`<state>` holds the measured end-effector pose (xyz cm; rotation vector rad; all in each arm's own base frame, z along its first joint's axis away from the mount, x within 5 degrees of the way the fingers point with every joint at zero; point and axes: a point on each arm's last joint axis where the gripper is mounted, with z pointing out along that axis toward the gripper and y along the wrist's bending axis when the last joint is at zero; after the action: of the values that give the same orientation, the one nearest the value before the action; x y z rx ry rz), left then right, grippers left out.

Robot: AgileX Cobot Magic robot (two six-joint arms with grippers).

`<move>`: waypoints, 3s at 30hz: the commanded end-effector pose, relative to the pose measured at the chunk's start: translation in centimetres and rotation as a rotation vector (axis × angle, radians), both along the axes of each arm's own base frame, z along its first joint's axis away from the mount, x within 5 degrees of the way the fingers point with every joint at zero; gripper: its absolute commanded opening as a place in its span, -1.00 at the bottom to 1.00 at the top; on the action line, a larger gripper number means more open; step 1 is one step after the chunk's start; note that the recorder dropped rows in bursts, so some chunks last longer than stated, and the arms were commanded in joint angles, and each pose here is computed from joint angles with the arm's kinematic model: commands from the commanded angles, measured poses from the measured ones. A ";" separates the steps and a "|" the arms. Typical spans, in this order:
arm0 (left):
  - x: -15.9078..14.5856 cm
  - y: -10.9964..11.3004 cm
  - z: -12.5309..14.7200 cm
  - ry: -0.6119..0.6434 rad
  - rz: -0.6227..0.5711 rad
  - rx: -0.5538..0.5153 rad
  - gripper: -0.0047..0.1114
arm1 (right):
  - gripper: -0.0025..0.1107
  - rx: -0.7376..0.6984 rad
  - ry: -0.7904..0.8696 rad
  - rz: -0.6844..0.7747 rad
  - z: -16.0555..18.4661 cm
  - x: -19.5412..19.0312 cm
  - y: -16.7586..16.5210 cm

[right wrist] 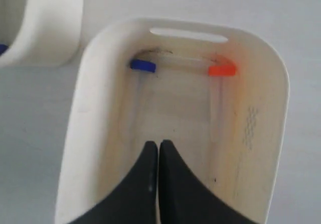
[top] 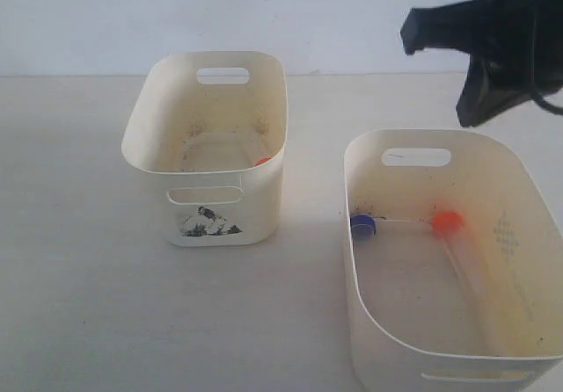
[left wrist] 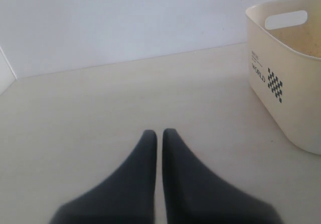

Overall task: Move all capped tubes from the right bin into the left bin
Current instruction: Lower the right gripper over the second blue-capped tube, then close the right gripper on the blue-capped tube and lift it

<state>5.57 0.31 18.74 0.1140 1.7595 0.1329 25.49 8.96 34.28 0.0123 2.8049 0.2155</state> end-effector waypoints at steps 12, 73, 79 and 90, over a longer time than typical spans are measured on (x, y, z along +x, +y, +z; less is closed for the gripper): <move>0.0 0.0 0.2 -0.013 0.002 -0.013 -0.84 | -0.96 0.149 0.040 -0.089 -9.2 -0.6 0.7; 0.0 0.0 0.2 -0.013 0.002 -0.013 -0.84 | 0.17 0.314 0.075 -0.022 -17.9 3.7 0.1; 0.0 0.0 0.2 -0.013 0.002 -0.013 -0.84 | 0.25 0.293 0.072 -0.007 -17.9 3.6 0.0; 0.0 0.0 0.2 -0.013 0.002 -0.013 -0.84 | 0.25 0.282 0.091 -0.015 -18.8 3.8 -0.1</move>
<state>5.57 0.31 18.74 0.1140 1.7595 0.1329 29.25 9.23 16.26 0.0961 2.8157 0.6352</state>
